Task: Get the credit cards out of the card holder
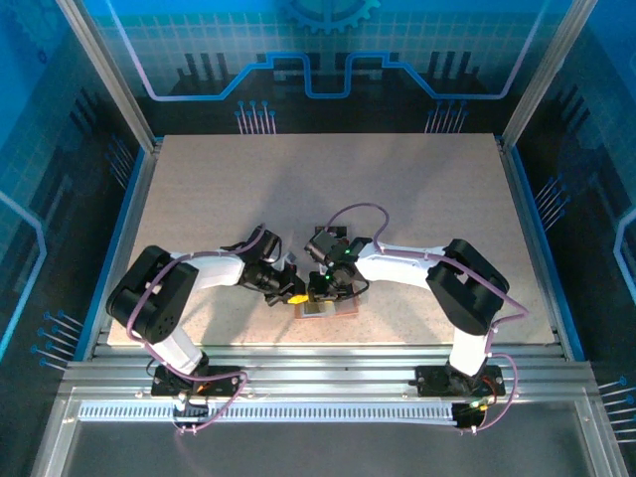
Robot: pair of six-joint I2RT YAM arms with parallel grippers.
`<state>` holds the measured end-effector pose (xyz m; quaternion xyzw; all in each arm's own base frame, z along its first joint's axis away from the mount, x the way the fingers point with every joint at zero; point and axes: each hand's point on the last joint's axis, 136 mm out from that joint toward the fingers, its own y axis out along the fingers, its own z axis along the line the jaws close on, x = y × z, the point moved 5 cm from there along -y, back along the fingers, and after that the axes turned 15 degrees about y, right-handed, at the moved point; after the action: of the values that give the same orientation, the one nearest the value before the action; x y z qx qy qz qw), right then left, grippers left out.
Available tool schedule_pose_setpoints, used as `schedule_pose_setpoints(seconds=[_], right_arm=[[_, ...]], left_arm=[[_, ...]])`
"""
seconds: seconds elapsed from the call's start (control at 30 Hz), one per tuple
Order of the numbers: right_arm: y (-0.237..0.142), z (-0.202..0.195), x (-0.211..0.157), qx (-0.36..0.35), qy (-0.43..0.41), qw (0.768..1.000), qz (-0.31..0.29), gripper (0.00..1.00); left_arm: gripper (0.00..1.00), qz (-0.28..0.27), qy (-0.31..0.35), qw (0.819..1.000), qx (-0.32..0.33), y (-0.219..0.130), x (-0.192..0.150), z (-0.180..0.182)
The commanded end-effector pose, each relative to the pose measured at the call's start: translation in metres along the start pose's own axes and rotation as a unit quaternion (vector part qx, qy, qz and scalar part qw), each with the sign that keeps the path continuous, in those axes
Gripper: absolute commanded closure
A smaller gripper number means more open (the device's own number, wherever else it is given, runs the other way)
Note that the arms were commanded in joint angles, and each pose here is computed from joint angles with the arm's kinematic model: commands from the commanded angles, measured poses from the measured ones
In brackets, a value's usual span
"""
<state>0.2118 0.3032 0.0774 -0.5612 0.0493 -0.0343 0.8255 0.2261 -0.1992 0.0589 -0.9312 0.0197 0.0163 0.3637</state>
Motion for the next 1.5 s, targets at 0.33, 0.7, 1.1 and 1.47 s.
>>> schedule_pose_setpoints(seconds=[0.33, 0.7, 1.1, 1.47], right_arm=[[-0.026, -0.004, 0.003, -0.073, -0.023, 0.997, -0.031, 0.58], [-0.035, -0.007, 0.007, -0.111, -0.036, 0.992, -0.045, 0.53], [-0.047, -0.033, 0.013, -0.136, -0.028, 0.989, -0.054, 0.56], [-0.058, -0.058, 0.018, -0.144, -0.011, 0.988, -0.059, 0.57]], left_arm=[[0.96, 0.023, -0.014, 0.999, 0.03, 0.006, -0.008, 0.013], [0.96, 0.024, -0.015, 0.999, 0.031, 0.006, -0.007, 0.013], [0.96, 0.019, -0.008, 0.999, 0.025, 0.004, -0.005, 0.008], [0.94, -0.003, 0.011, 1.0, 0.008, -0.006, 0.004, -0.012]])
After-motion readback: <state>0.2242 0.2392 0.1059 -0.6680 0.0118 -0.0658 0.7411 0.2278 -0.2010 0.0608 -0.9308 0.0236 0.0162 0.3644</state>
